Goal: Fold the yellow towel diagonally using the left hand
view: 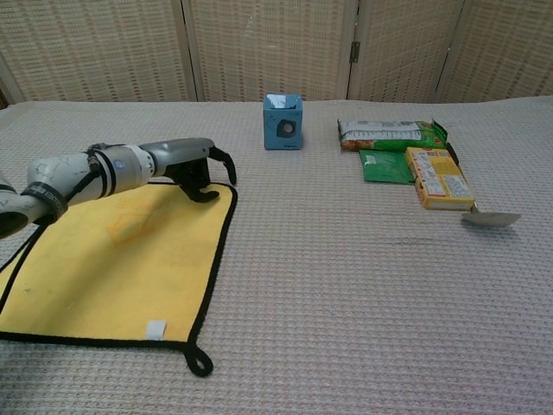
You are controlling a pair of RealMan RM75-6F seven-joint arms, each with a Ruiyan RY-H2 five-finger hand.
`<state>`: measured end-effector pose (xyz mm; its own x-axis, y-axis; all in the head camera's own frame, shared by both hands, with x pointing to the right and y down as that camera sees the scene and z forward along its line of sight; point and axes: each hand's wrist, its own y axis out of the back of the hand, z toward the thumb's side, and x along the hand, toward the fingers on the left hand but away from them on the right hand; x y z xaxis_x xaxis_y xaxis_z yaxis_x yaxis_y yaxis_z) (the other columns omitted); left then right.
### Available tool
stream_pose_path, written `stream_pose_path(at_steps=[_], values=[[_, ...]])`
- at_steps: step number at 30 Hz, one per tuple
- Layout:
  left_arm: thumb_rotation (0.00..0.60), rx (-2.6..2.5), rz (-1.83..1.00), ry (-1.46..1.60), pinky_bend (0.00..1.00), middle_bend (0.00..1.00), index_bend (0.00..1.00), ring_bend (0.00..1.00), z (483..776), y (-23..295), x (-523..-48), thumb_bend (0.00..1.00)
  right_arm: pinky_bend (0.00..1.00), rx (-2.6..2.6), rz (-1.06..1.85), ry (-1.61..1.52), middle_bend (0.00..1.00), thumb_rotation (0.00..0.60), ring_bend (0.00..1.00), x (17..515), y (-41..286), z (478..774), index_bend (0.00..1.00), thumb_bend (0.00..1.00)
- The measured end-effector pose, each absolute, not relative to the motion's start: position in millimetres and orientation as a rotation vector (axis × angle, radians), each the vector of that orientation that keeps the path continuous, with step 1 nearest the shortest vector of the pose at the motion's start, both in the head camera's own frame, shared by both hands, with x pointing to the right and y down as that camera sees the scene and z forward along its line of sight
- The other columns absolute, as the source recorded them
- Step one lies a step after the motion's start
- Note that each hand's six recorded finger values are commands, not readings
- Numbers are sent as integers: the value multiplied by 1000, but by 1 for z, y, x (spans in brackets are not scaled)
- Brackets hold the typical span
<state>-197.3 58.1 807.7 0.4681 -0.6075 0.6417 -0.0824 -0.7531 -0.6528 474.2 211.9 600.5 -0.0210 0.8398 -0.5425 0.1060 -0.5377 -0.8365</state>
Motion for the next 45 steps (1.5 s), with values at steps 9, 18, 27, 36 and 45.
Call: stream_pose_path(at_steps=[9, 18, 27, 36, 45], values=[[600, -2161, -1284, 551, 1000, 1000, 426, 1000, 812, 61, -198, 499, 0, -1669, 1607, -999, 0, 600, 0, 475, 212, 598, 0, 451], [600, -2138, -1271, 551, 1000, 1000, 549, 1000, 810, 60, -200, 514, 0, -1667, 1602, -1001, 0, 600, 0, 474, 212, 596, 0, 451], [600, -2113, -1219, 565, 1000, 1000, 559, 1000, 802, 58, -200, 518, 0, -1678, 1603, -991, 0, 600, 0, 472, 213, 597, 0, 451], [600, -2092, -1082, 607, 1000, 1000, 565, 1000, 783, 62, -203, 522, 0, -1691, 1570, -985, 0, 600, 0, 466, 214, 593, 0, 451], [600, -2043, -1005, 671, 1000, 1000, 564, 1000, 762, 79, -232, 523, 0, -1709, 1533, -974, 0, 600, 0, 458, 217, 589, 0, 451]])
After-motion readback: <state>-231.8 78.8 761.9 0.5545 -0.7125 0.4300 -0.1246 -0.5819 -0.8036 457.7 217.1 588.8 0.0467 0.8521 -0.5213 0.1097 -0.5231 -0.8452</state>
